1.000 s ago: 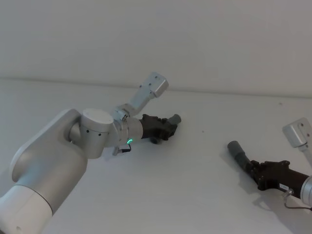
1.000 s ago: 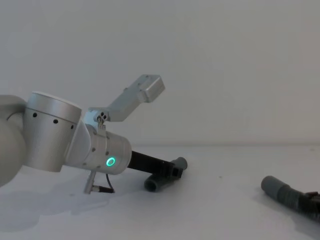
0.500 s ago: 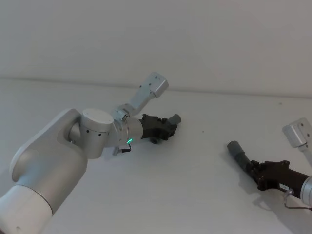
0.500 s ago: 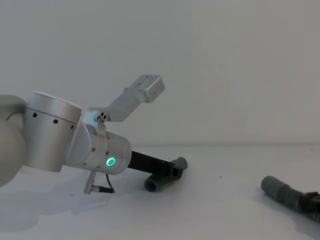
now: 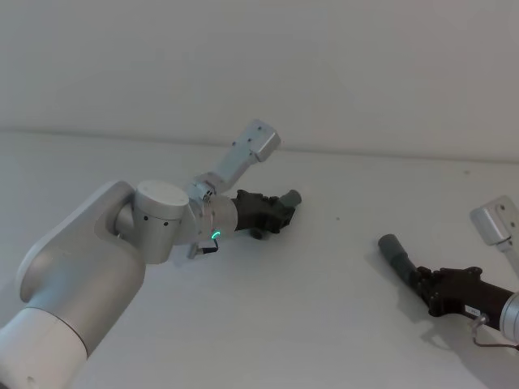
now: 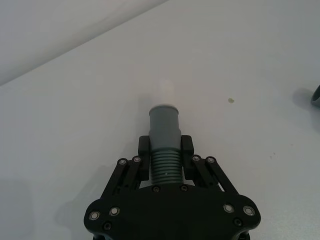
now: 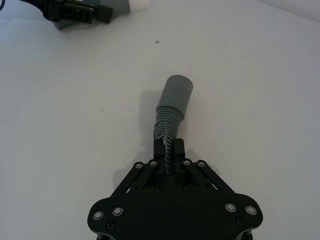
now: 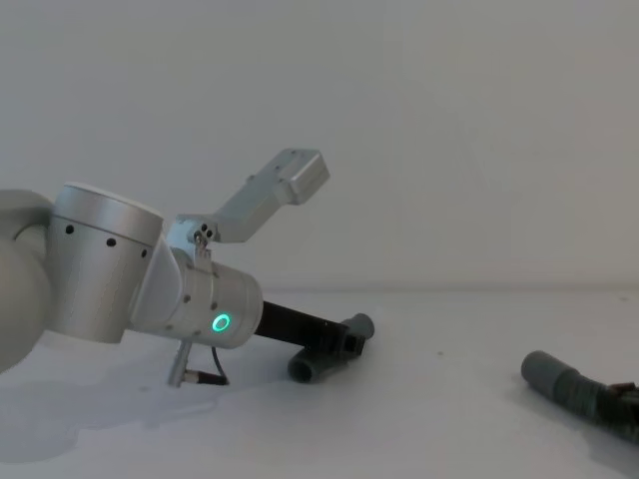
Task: Use both hands to pick up one end of the pipe from the table, align the ends, and insert them.
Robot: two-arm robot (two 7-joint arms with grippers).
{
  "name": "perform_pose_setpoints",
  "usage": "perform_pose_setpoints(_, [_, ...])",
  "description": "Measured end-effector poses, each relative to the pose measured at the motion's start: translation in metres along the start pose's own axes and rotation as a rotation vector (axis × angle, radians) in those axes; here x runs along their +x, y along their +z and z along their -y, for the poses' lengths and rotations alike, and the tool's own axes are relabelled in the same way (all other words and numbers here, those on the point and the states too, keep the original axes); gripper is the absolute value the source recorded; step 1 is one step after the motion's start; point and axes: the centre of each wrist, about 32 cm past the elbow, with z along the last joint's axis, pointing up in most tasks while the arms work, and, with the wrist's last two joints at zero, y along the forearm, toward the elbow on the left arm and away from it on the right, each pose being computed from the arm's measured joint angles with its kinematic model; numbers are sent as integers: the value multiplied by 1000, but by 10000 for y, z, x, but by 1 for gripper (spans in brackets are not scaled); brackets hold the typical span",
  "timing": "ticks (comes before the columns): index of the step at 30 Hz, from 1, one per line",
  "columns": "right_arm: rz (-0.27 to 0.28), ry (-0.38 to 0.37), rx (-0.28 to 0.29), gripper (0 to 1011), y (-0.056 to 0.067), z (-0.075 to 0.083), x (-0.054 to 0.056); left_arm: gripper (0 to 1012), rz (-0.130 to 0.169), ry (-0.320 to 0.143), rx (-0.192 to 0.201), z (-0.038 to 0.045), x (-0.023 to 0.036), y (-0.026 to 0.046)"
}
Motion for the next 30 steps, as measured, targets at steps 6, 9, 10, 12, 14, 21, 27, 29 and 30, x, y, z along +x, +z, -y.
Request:
perform_pose_setpoints(6, [0, 0, 0, 85, 0, 0, 0, 347, 0, 0, 0, 0, 0, 0])
perform_pose_setpoints(9, [0, 0, 0, 85, 0, 0, 0, 347, 0, 0, 0, 0, 0, 1])
perform_pose_setpoints(10, [0, 0, 0, 85, 0, 0, 0, 347, 1, 0, 0, 0, 1, 2])
perform_pose_setpoints(12, [0, 0, 0, 85, 0, 0, 0, 347, 3, -1, 2, 7, 9, 13])
perform_pose_setpoints(14, [0, 0, 1, 85, 2, -1, 1, 348, 10, -1, 3, 15, 21, 36])
perform_pose_setpoints(21, [8, 9, 29, 85, 41, -45, 65, 347, 68, 6, 17, 106, 145, 175])
perform_pose_setpoints(27, [40, 22, 81, 85, 107, -119, 171, 347, 136, 10, 20, 274, 315, 383])
perform_pose_setpoints(29, [58, 26, 105, 84, 133, -148, 217, 347, 157, 9, 20, 304, 353, 439])
perform_pose_setpoints(30, [64, 26, 112, 85, 143, -161, 237, 347, 165, 8, 19, 311, 366, 455])
